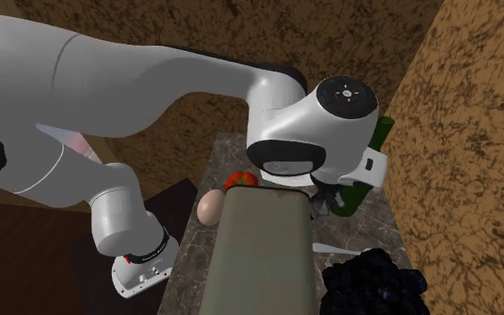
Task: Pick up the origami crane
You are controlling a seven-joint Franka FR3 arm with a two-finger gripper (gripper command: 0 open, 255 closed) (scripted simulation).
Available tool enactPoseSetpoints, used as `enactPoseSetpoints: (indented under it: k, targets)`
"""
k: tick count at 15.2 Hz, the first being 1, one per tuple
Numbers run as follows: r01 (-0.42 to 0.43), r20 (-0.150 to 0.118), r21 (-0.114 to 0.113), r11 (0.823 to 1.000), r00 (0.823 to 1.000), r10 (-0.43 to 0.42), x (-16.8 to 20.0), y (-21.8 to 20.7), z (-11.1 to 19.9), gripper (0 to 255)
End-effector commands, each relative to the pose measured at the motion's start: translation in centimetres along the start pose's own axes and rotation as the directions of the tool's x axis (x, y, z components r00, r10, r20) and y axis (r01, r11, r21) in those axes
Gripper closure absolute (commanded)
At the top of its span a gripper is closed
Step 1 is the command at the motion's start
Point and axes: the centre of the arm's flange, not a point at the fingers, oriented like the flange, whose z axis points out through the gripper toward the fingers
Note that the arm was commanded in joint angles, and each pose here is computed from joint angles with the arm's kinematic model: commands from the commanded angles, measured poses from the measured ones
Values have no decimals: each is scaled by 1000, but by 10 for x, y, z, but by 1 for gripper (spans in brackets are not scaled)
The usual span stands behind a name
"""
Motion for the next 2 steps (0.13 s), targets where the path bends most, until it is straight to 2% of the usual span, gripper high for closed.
enactPoseSetpoints:
  k: [1, 2]
  targets:
    - [0, 0, 0, 1000, 1000, 0, 2, -1, -6, 255]
    - [0, 0, 0, 1000, 1000, 0, 2, -1, -6, 255]
